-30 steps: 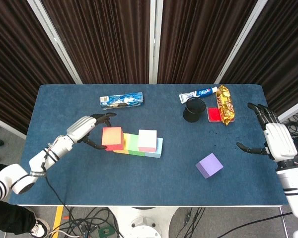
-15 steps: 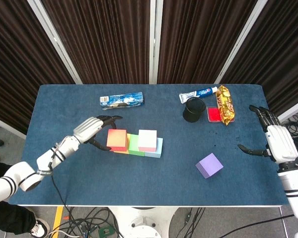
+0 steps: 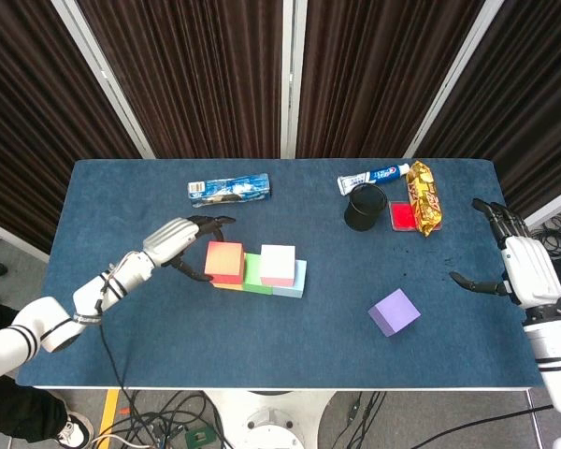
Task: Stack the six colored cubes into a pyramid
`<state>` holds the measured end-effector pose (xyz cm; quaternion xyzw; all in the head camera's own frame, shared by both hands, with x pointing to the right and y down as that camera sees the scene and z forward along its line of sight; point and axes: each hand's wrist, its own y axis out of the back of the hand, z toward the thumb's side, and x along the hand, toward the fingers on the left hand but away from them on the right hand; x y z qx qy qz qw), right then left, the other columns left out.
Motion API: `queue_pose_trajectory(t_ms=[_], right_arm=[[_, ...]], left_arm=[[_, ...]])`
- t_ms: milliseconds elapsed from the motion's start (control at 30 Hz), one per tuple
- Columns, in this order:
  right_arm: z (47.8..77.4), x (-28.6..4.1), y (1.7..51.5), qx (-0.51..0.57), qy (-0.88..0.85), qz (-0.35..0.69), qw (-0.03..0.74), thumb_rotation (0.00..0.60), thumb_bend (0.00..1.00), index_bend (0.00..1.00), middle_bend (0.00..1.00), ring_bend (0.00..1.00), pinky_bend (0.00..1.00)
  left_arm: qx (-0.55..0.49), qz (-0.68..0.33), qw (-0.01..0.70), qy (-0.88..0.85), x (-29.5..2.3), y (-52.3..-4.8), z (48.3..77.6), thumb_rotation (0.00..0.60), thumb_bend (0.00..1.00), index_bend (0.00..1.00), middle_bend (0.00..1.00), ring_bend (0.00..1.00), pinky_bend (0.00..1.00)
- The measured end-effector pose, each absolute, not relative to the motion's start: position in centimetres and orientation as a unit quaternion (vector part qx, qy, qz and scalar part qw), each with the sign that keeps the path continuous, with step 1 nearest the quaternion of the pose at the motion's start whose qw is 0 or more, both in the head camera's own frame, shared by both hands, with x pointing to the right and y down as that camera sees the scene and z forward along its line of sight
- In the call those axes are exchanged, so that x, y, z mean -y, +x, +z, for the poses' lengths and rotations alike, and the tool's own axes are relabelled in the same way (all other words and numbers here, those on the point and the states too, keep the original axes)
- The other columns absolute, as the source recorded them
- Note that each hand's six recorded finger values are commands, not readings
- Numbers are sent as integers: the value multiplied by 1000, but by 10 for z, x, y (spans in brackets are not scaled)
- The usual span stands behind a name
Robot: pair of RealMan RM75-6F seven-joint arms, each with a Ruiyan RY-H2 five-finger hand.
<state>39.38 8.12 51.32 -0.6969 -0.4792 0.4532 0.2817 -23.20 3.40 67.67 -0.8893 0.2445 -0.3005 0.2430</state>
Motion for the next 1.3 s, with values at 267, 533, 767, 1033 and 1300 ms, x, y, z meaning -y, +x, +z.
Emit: queue_pose_trajectory(t_ms=[267, 533, 767, 1033, 1300], right_arm=[[516, -82, 394, 481, -694, 457, 280, 600, 57, 0, 89, 0, 0], [518, -81, 393, 481, -694, 459, 278, 600, 57, 0, 89, 0, 0], [520, -82, 397, 481, -693, 463, 274, 600, 58, 0, 89, 0, 0], [520, -81, 401, 484, -691, 462, 273, 600, 57, 0, 89, 0, 0], [522, -81, 402, 484, -692, 462, 271, 600, 58, 0, 89, 0, 0]], left_arm=[[-240, -291, 242, -894, -30, -228, 680, 600, 208, 111, 569, 177, 223], [-239, -282, 248, -895, -28, -222, 682, 600, 208, 111, 569, 177, 222], [-236, -284, 248, -896, -26, -219, 686, 600, 209, 111, 569, 177, 222], [-229, -282, 252, -897, -24, -215, 686, 600, 209, 111, 569, 177, 222], [-221, -288, 261, -894, -25, -213, 691, 600, 208, 111, 569, 177, 222]])
